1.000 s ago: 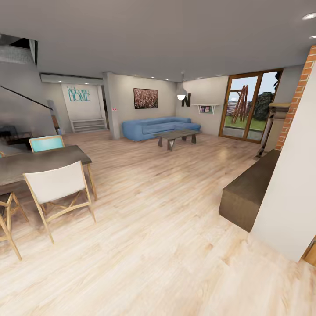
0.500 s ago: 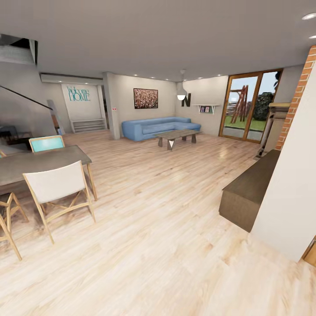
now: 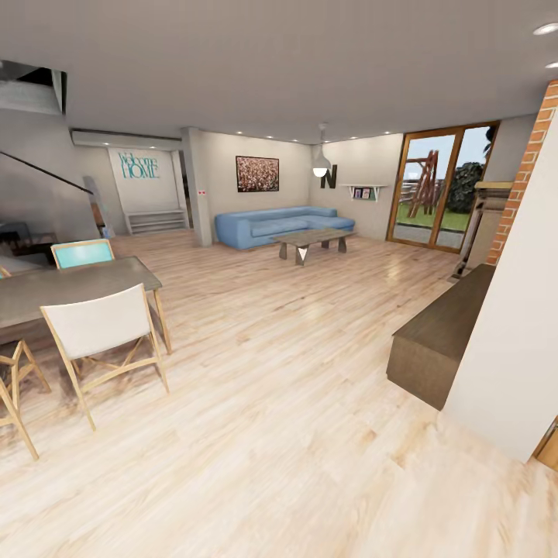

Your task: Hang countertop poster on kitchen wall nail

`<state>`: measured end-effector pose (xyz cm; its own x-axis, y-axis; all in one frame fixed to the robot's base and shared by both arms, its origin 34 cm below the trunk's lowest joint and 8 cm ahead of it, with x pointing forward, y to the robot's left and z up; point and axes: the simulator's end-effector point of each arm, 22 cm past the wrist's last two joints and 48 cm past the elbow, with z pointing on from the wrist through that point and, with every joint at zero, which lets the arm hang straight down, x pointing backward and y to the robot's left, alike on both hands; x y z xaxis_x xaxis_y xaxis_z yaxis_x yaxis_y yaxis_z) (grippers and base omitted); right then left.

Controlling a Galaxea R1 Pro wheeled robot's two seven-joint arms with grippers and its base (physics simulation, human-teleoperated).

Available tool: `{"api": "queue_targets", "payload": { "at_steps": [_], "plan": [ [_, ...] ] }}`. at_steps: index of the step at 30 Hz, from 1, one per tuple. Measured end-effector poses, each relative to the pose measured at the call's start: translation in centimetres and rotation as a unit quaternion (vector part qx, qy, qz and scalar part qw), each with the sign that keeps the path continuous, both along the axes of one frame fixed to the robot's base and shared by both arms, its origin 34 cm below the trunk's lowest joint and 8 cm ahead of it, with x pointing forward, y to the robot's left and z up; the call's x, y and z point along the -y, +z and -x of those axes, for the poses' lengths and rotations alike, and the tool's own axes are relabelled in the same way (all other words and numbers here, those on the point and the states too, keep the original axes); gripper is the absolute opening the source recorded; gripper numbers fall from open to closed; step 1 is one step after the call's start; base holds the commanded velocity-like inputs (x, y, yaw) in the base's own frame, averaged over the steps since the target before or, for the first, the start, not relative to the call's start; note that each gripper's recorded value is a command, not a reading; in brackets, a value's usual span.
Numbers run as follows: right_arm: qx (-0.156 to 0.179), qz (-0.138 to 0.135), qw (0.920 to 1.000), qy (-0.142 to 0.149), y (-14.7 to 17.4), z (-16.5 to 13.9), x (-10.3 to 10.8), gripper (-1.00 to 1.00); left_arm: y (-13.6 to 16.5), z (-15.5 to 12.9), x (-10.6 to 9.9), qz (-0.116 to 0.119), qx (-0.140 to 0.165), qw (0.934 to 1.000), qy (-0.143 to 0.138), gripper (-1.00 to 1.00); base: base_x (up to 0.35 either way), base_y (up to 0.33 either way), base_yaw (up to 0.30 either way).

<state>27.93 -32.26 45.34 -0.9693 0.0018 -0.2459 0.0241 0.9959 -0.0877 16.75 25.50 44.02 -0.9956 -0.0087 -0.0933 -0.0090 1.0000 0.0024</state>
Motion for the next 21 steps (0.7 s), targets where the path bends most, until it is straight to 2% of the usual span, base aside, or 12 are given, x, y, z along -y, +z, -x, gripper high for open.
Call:
{"api": "queue_targets", "payload": {
  "at_steps": [1, 2, 3, 4, 8, 12, 13, 15, 17, 19, 21],
  "plan": [
    [0.003, 0.001, 1.0000, 0.000, 0.1, -0.6, 0.1, 1.00, 0.0, -0.1, -0.5, -0.003, 0.000, 1.0000, 0.001, 1.00, 0.000, 0.000, 0.000],
    [0.049, 0.003, 0.9988, 0.004, 1.4, -5.2, 0.4, 1.00, 0.5, -3.3, -2.6, -0.017, 0.033, 0.9993, 0.002, 1.00, 0.000, 0.000, 0.000],
    [0.060, 0.005, 0.9982, 0.005, 1.8, -6.2, 0.5, 1.00, 2.0, -10.1, -3.0, -0.019, 0.106, 0.9942, 0.001, 1.00, 0.000, 0.000, 0.000],
    [0.067, 0.005, 0.9977, 0.005, 2.1, -6.9, 0.6, 1.00, 4.8, -17.2, -3.1, -0.021, 0.183, 0.9828, 0.000, 1.00, 0.000, 0.000, 0.000],
    [0.089, 0.008, 0.9960, 0.008, 2.9, -8.9, 0.9, 1.00, 5.2, -17.8, -3.7, -0.026, 0.200, 0.9795, 0.002, 1.00, 0.000, 0.000, 0.000],
    [0.096, 0.009, 0.9953, 0.009, 3.3, -9.6, 1.1, 1.00, 6.0, -19.0, -4.7, -0.034, 0.230, 0.9726, 0.007, 1.00, 0.000, 0.000, 0.000],
    [0.101, 0.011, 0.9948, 0.009, 3.4, -10.0, 1.2, 1.00, 6.9, -20.0, -6.9, -0.049, 0.262, 0.9635, 0.025, 1.00, 0.000, 0.000, 0.000],
    [0.103, 0.012, 0.9945, 0.010, 3.6, -10.2, 1.5, 1.00, 7.4, -20.5, -8.1, -0.058, 0.278, 0.9580, 0.039, 1.00, 0.000, 0.000, 0.000],
    [0.107, 0.016, 0.9941, 0.010, 3.8, -10.6, 2.0, 1.00, 8.2, -20.8, -10.5, -0.074, 0.299, 0.9488, 0.071, 1.00, 0.000, 0.000, 0.000],
    [0.108, 0.018, 0.9939, 0.010, 3.9, -10.7, 2.2, 1.00, 8.6, -20.8, -12.0, -0.086, 0.308, 0.9429, 0.093, 1.00, 0.000, 0.000, 0.000],
    [0.109, 0.018, 0.9938, 0.010, 3.9, -10.8, 2.3, 1.00, 8.8, -20.8, -12.6, -0.090, 0.311, 0.9406, 0.101, 1.00, 0.000, 0.000, 0.000]
  ]
}}
